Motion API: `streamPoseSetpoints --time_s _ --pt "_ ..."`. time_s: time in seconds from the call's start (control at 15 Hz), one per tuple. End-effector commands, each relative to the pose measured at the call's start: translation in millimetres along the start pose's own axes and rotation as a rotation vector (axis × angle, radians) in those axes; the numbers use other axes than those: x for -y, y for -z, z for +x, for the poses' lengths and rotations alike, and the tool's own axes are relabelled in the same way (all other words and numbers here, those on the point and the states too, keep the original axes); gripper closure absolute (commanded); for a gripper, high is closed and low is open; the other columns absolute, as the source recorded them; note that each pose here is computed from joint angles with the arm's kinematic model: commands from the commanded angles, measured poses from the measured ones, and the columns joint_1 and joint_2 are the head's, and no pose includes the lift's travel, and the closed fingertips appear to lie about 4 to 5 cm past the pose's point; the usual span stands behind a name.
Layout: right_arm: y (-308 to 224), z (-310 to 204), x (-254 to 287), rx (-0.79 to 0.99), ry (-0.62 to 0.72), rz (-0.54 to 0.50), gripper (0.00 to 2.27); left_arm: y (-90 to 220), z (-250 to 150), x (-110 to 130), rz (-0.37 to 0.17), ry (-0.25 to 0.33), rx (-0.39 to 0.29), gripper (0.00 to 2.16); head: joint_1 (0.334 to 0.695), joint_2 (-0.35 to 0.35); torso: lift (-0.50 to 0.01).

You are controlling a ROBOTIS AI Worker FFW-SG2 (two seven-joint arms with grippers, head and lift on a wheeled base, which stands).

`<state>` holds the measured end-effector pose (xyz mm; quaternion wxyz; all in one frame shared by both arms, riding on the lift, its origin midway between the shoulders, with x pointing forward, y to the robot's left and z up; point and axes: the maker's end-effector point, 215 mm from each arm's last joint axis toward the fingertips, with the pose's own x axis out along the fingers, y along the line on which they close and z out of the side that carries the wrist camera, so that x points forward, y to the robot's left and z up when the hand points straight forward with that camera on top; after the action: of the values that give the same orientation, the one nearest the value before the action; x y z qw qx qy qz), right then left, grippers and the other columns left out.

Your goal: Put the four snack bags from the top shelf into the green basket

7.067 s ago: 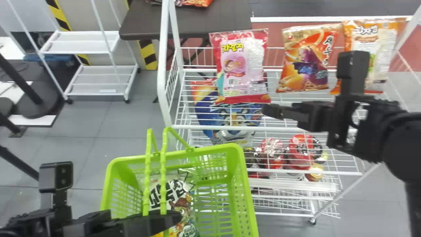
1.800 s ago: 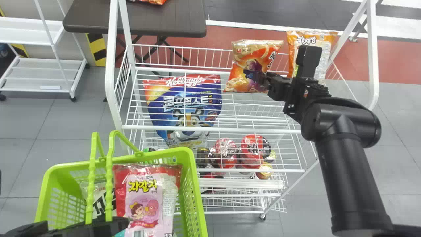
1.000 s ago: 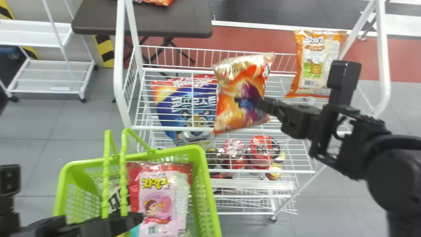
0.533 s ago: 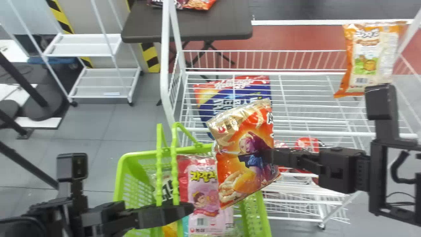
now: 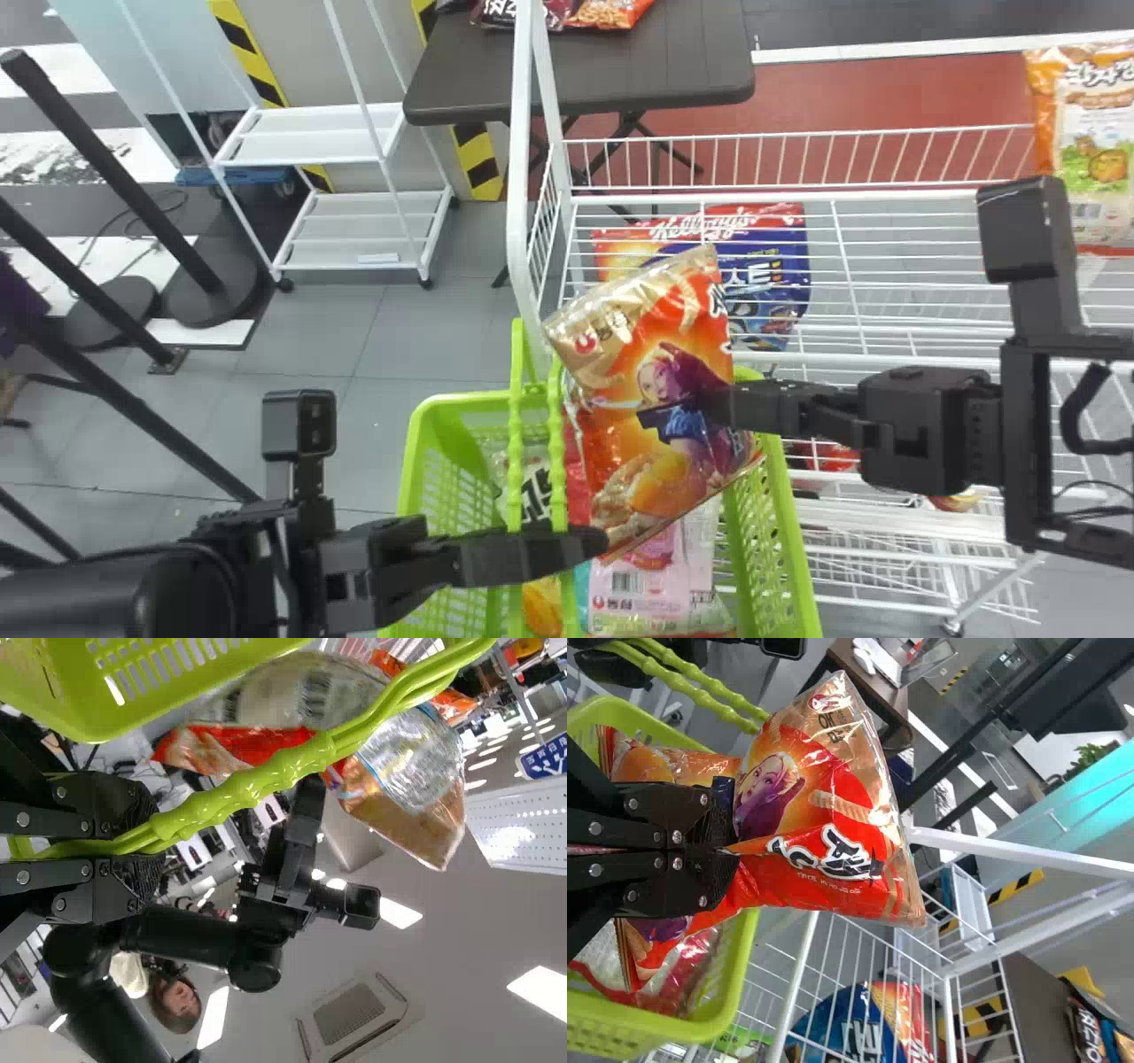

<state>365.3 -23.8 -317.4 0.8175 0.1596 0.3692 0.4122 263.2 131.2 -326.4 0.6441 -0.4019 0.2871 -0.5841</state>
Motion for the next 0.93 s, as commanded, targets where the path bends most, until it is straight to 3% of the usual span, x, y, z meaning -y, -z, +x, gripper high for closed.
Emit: streamPoseSetpoints --time_s 0.0,0.07,0.47,0.73,0.87 --pt "9.3 6.7 -0.5 -0.027 -0.01 0.012 2.25 -17.1 -0.7 2.5 0.03 0.009 0.013 2.15 0.695 0.198 0.0" --pt "13.2 9.4 -0.7 -0.036 -0.015 0.018 2.25 -21.8 -0.8 3.4 0.038 0.011 0.016 2.15 0.695 0.202 0.0" --pt "60.8 56.1 -12.2 -0.19 -0.08 0.068 2.25 -24.3 6.1 13.5 -0.028 0.047 0.027 2.15 0.695 0.245 0.0" --pt "104.2 95.8 -23.7 -0.349 -0.118 0.082 2.25 -23.5 8.3 21.0 -0.027 0.063 0.026 2.15 0.695 0.318 0.0" --pt "118.2 107.9 -32.5 -0.398 -0.149 0.1 2.04 -21.6 7.9 23.3 -0.033 0.066 0.027 2.15 0.695 0.35 0.0"
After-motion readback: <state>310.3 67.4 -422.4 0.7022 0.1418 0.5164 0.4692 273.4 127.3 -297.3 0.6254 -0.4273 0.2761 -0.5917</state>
